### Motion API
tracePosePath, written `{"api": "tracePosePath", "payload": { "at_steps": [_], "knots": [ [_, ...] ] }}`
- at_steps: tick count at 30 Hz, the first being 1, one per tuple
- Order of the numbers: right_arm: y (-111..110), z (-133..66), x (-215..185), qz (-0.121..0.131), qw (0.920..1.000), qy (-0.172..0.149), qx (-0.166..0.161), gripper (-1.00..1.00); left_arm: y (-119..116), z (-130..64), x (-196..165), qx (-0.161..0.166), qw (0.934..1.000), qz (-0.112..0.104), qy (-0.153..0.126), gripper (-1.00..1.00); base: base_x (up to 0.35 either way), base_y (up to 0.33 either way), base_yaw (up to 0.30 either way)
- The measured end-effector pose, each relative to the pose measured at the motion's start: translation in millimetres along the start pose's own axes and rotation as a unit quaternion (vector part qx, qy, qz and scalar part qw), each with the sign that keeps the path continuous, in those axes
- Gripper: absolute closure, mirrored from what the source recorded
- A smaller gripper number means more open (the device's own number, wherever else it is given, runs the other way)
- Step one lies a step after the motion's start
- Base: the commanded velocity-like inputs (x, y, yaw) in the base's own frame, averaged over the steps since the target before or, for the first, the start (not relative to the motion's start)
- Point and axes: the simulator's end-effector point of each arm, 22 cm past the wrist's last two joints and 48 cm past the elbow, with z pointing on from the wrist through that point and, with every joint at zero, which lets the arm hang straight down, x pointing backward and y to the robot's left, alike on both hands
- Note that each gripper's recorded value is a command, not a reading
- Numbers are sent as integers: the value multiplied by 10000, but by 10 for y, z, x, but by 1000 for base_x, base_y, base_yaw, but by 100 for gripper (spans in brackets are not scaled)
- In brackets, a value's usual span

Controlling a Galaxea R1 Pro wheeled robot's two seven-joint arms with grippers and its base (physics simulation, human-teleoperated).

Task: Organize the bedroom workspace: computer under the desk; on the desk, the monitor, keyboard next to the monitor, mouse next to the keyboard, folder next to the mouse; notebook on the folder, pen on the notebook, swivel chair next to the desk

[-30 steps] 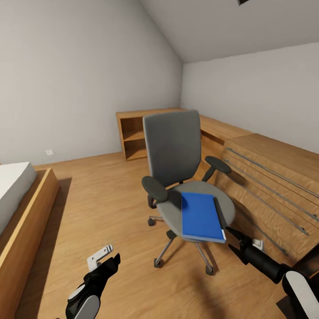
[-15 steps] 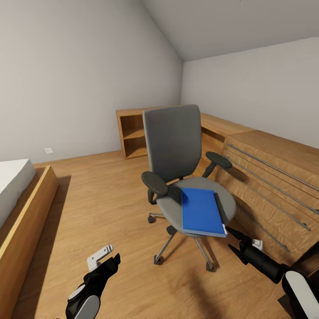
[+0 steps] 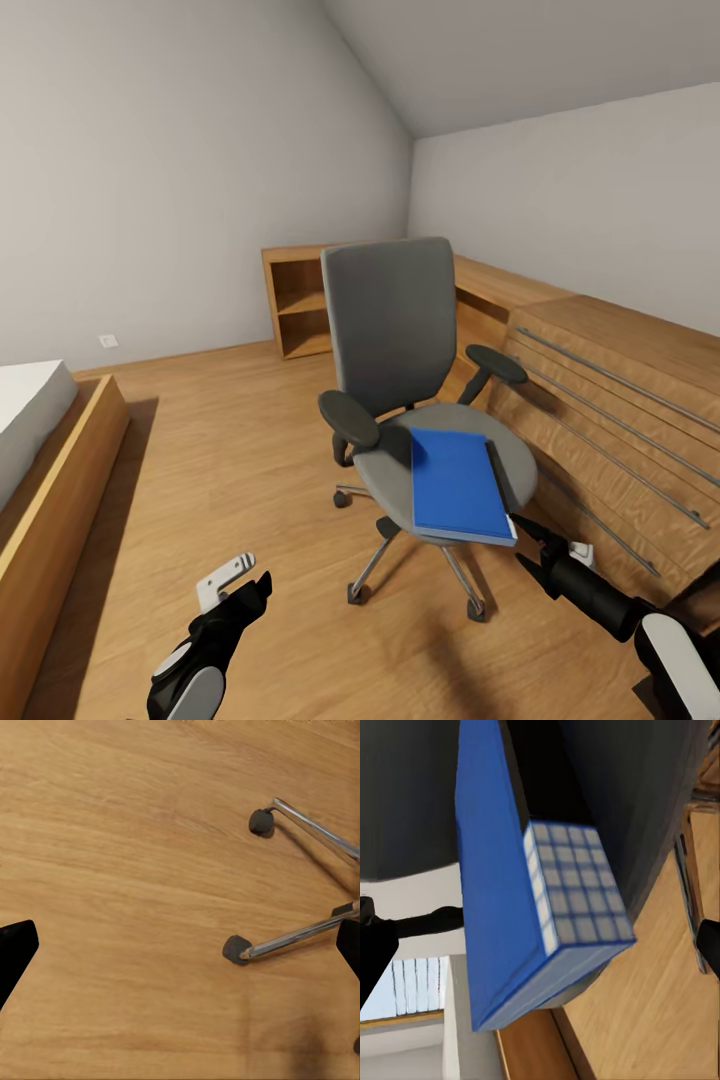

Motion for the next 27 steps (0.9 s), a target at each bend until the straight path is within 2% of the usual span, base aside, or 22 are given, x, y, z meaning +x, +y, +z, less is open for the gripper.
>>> {"api": "tracePosePath", "payload": {
  "at_steps": [5,15,27],
  "knots": [
    [-152,-1,26,121,9998,1,131,-100,3,1,-3,-3,10000,3,-2,-100,11,0,0],
    [-181,7,47,142,9998,13,156,-100,8,1,-1,-13,10000,3,0,-100,1,0,0],
    [-184,11,49,124,9998,10,165,-100,13,2,-2,-24,10000,9,-4,-100,92,0,0]
  ]
}}
